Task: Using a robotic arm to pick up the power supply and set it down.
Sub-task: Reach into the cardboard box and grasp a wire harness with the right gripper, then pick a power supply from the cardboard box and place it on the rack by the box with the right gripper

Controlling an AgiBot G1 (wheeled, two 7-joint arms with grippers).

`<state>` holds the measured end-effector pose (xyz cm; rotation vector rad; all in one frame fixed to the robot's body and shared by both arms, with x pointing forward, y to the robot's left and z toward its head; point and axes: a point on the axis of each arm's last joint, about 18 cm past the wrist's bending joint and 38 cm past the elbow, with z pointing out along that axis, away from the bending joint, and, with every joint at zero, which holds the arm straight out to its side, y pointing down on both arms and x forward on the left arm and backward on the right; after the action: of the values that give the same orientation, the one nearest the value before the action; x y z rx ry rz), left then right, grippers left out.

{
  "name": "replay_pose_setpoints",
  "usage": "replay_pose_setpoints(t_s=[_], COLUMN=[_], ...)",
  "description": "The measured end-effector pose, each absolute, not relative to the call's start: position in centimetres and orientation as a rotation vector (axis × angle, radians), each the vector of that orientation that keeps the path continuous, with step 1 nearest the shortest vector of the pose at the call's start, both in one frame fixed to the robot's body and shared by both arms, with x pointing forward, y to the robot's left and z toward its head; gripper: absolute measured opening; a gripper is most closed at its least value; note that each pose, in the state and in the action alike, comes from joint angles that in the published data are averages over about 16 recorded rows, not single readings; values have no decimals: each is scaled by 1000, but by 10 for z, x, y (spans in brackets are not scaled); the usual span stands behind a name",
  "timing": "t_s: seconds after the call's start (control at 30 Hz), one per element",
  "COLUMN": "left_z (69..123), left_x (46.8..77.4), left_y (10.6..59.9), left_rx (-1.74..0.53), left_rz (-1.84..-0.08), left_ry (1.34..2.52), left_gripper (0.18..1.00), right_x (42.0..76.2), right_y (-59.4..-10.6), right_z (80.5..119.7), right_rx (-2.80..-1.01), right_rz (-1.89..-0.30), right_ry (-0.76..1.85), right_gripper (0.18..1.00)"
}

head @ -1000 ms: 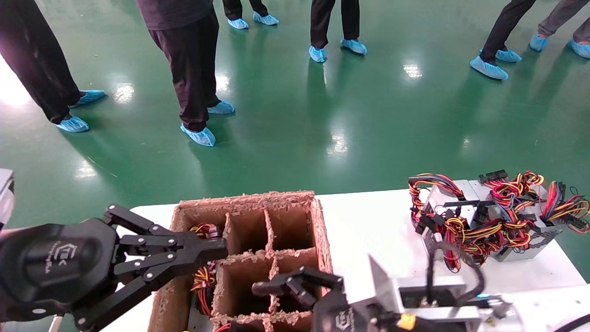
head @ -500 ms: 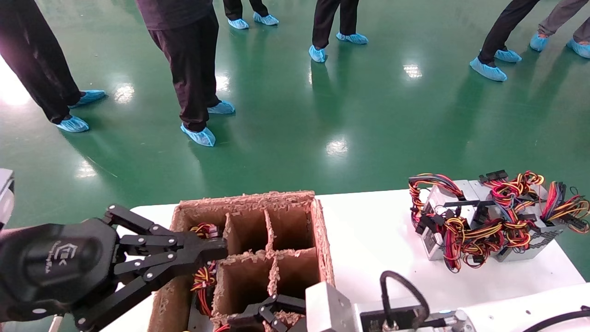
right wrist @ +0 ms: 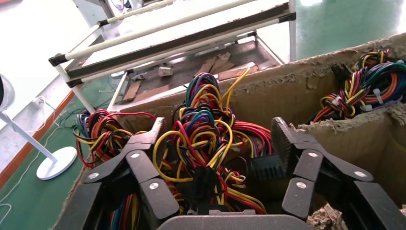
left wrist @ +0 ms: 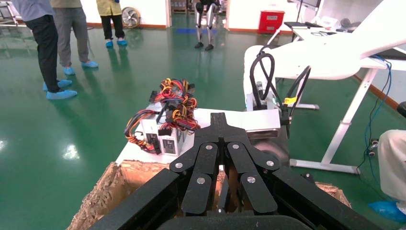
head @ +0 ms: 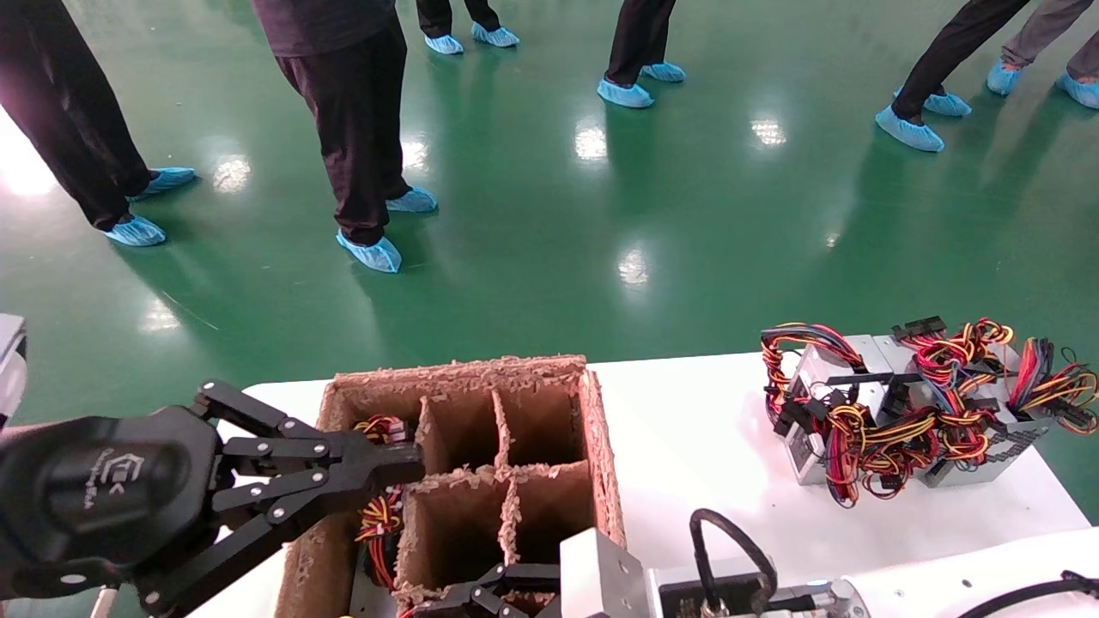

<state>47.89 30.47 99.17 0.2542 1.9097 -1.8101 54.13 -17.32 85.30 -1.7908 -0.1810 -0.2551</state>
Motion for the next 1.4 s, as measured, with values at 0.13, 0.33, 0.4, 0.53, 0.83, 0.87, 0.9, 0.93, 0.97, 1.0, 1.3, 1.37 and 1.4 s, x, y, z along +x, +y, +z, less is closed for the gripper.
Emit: replay_pose_setpoints(t_s=[0.13, 0.33, 0.4, 0.53, 0.83, 0.87, 0.9, 0.93, 0.97, 1.0, 1.3, 1.37, 1.4], left_z=[992, 992, 992, 992, 992, 992, 992, 992, 992, 992, 992, 992, 992], left_x=[479, 479, 479, 479, 479, 479, 479, 479, 479, 479, 479, 479, 479], left_y=[305, 305, 305, 305, 305, 305, 305, 305, 305, 305, 305, 305, 305], left_rx=[254, 254, 254, 254, 254, 254, 254, 254, 254, 254, 254, 254, 254], left_rz=[-1810, -1810, -1810, -1810, -1810, -1810, -1810, -1810, -1810, -1810, -1810, -1810, -1810], left_ry=[1910, 1910, 1910, 1910, 1910, 1910, 1910, 1910, 1910, 1910, 1910, 1910, 1910], left_gripper=[191, 191, 191, 191, 191, 191, 191, 191, 191, 191, 191, 191, 191], right_x=[543, 545, 546, 547, 549, 549, 549, 549, 549, 549, 544, 542, 541], right_y=[-173, -173, -173, -173, -175, -175, -175, -176, -176, -177, -185, -187, -188], right_z=[851, 847, 846, 845, 845, 846, 846, 847, 847, 848, 863, 868, 871], right_rx=[-1793, -1796, -1797, -1798, -1792, -1790, -1788, -1785, -1782, -1777, -1716, -1698, -1689], right_rz=[-254, -252, -252, -252, -252, -252, -251, -250, -249, -247, -225, -221, -219], right_ry=[-171, -157, -153, -147, -138, -136, -135, -133, -131, -129, -111, -108, -107], right_gripper=[795, 664, 612, 523, 352, 345, 337, 330, 322, 314, 297, 295, 294])
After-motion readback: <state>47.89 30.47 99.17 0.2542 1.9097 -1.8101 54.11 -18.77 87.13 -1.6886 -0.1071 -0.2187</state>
